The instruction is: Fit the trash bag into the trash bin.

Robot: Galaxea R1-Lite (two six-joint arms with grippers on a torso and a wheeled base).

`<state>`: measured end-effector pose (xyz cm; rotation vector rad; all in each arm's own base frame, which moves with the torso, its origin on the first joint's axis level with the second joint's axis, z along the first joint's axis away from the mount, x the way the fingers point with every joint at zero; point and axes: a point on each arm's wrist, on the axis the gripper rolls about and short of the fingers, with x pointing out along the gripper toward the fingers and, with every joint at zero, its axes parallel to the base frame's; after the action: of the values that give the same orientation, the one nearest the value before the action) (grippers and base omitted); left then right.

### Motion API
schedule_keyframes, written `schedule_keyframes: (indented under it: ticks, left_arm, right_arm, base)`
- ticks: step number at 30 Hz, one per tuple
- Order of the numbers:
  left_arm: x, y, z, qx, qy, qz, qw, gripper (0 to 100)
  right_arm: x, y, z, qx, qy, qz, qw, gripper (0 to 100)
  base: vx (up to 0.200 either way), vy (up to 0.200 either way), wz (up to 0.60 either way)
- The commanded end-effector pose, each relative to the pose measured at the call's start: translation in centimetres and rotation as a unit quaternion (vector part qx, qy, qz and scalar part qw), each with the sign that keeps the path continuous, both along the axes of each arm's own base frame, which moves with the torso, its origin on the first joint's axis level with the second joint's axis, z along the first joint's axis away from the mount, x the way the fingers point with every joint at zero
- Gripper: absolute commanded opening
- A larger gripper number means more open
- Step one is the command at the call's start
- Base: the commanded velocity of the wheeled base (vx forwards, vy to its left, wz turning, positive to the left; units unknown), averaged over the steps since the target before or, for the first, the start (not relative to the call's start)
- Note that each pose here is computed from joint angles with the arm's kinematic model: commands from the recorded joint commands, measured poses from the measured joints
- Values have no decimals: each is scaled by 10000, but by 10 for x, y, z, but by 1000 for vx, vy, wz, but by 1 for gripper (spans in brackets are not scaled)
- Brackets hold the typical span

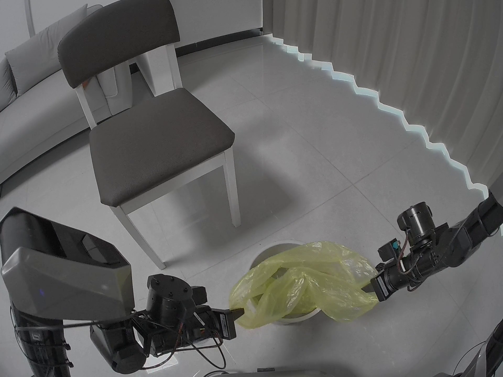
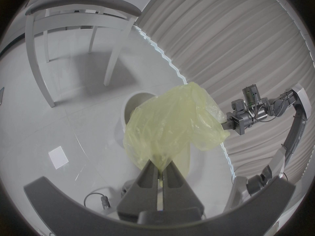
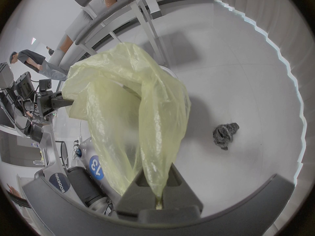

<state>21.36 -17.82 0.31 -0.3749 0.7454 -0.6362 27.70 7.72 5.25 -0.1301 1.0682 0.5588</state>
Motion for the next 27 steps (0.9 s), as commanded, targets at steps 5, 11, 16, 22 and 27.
schedule_keyframes:
  ticks: [5,11,16,22,27]
  left_arm:
    - [45,35,-18,70,-50,614,9981,0]
    - [51,48,-30,254,22,716,9971,0]
    - [45,46,-32,233,144,523,9983,0]
    - [31,51,-35,325,356,380,9981,0]
    - [18,57,-32,431,220,264,9985,0]
  right_arm:
    - [57,16,-45,-59,230,-80,9997,0]
    - [75,1,-65,-94,343,-338,9988,0]
    - [66,-7,-74,-174,550,-364,9977,0]
    - [48,-13,-84,-381,528,-258,9975,0]
    - [39,-16,-78,-487,424,-28,9979,0]
  base:
    - [0,0,0]
    - [0,0,0]
    - [0,0,0]
    - [0,0,0]
    - [0,0,0]
